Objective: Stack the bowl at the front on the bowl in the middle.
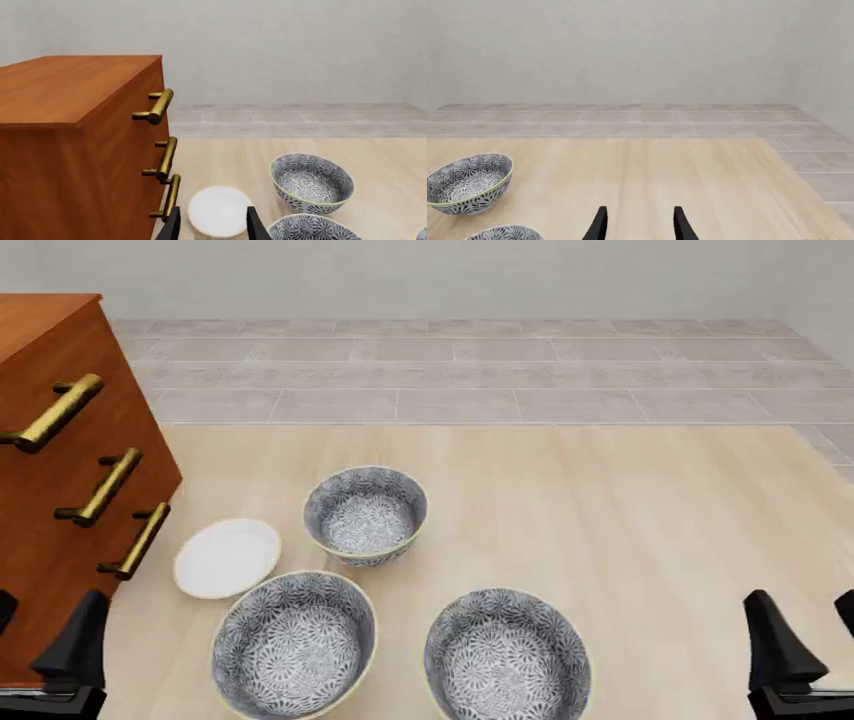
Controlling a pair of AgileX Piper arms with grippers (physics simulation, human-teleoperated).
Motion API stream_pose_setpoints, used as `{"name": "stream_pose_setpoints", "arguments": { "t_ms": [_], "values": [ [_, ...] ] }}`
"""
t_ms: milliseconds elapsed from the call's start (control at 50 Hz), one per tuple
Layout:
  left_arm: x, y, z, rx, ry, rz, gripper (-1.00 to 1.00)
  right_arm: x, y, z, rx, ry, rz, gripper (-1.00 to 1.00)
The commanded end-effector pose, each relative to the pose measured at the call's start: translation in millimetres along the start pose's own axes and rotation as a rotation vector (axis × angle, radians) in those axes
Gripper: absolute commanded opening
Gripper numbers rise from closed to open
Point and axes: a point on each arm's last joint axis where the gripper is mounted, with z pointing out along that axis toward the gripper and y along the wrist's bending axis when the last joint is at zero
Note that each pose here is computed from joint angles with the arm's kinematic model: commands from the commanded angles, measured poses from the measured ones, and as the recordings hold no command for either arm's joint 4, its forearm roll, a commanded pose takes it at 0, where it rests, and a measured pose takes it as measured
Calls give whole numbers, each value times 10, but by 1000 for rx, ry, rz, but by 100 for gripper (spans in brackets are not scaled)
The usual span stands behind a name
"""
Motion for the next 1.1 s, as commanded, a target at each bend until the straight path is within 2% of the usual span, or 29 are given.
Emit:
{"name": "stream_pose_setpoints", "arguments": {
  "t_ms": [20,240,320,340,400,500,520,540,580,600,680,720,740,820,880,900,980,1020,1100],
  "values": [
    [10,1,2,-1,13,-5,100,3,4,-2,-7,1,21,100],
    [12,8,12,-14,18,-4,100,14,15,-2,-27,10,29,100],
    [18,10,13,-17,23,-5,100,-11,33,-7,-59,35,52,100],
    [18,10,12,-17,23,-5,100,-11,43,-12,-77,65,51,100],
    [20,10,21,-17,28,-7,100,-92,59,-27,-110,76,67,100],
    [25,9,25,-15,34,-6,100,-152,95,-56,-185,155,85,100],
    [26,9,27,-16,35,-8,100,-147,102,-31,-187,171,83,100],
    [26,10,31,-17,37,-7,100,-151,129,49,-204,190,111,100],
    [27,12,29,-20,37,-9,100,-171,150,110,-215,204,92,100],
    [26,13,31,-22,37,-8,100,-189,169,140,-230,218,116,100],
    [26,16,42,-26,40,-10,100,-290,238,298,-265,253,103,100],
    [26,14,36,-23,39,-9,100,-309,283,362,-290,277,117,100],
    [27,14,39,-23,41,-9,100,-344,291,395,-290,275,98,100],
    [27,15,53,-24,44,-9,100,-484,348,512,-311,287,95,100],
    [28,13,59,-22,46,-10,100,-501,383,576,-324,298,79,100],
    [30,11,59,-18,48,-8,100,-490,442,703,-333,337,71,100],
    [28,12,63,-19,47,-8,100,-607,539,845,-361,357,80,100],
    [28,12,75,-19,50,-8,100,-631,652,995,-385,406,88,100],
    [30,9,67,-14,50,-7,100,-698,790,1144,-415,438,103,100]
  ]
}}
